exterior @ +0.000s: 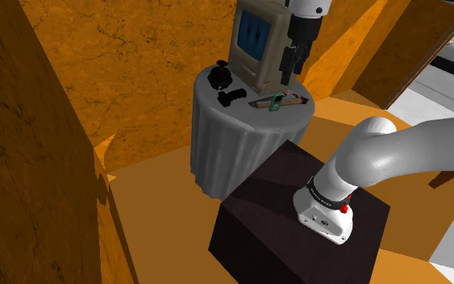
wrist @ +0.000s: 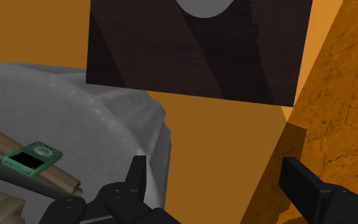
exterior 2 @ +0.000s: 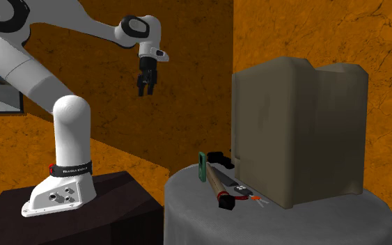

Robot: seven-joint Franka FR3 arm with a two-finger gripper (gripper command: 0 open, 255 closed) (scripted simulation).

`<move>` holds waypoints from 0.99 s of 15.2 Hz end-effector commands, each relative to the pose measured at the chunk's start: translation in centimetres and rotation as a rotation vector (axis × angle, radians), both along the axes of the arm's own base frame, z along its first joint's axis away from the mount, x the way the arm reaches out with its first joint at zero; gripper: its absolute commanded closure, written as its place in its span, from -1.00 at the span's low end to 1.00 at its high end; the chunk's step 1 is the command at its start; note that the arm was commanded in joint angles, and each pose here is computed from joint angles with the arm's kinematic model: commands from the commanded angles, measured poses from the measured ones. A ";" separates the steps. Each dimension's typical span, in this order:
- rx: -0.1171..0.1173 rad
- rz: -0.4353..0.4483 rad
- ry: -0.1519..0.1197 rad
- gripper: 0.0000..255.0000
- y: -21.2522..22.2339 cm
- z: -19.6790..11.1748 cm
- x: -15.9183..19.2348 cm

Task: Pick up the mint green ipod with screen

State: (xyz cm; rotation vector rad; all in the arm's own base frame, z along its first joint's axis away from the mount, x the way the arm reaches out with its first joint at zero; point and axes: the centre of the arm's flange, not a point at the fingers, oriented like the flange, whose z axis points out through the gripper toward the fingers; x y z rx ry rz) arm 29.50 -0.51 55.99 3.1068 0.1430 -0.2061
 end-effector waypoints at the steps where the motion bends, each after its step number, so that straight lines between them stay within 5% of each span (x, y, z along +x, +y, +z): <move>1: 0.000 0.000 0.000 -1.00 0.0 0.0 0.0; 15: 0.013 0.031 -0.063 -1.00 -14.0 -10.9 4.3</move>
